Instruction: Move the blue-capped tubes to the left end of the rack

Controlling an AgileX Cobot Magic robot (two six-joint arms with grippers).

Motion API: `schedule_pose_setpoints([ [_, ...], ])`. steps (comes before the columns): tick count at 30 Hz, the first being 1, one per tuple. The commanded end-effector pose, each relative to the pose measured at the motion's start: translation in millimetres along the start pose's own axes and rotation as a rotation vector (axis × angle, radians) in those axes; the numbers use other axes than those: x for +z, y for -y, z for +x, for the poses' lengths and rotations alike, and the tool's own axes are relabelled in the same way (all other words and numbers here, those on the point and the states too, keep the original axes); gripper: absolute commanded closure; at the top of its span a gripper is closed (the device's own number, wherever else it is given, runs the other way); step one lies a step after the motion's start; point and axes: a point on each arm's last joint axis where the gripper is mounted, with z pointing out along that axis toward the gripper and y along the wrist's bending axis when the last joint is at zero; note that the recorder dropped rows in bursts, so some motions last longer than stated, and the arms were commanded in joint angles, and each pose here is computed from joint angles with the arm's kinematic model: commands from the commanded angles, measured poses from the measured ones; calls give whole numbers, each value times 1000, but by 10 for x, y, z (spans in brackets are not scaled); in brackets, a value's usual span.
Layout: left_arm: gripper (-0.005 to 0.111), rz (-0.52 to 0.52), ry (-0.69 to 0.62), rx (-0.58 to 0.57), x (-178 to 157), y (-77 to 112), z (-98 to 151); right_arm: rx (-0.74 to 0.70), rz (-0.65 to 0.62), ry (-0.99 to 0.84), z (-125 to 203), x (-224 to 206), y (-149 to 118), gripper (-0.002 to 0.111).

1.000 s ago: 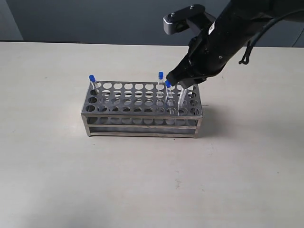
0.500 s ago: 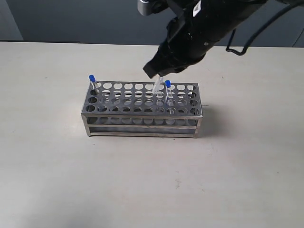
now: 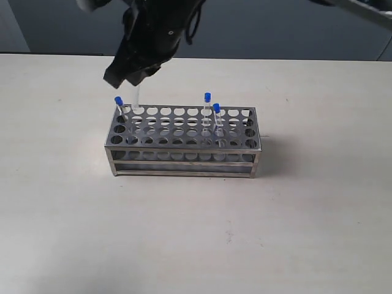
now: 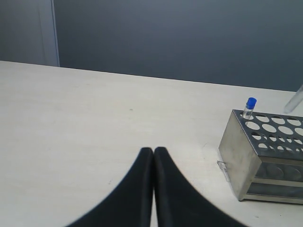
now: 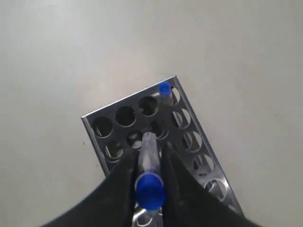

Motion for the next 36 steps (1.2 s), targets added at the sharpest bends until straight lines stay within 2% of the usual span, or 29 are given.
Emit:
schedule_pose_setpoints([
  [1,106,12,4,2,-7,8,-9,-62,16,-22,-111,231,-27,108],
  [6,106,12,4,2,-7,8,-9,-86,61,-6,-140,428,36,108],
  [14,106,12,4,2,-7,8,-9,-69,32,-16,-101,653,33,108],
  [27,106,12,4,2,-7,8,-9,-64,-31,-83,-77,508,-59,108],
  [36,106,12,4,2,-7,8,-9,-49,-60,-47,-127,345,-104,108],
])
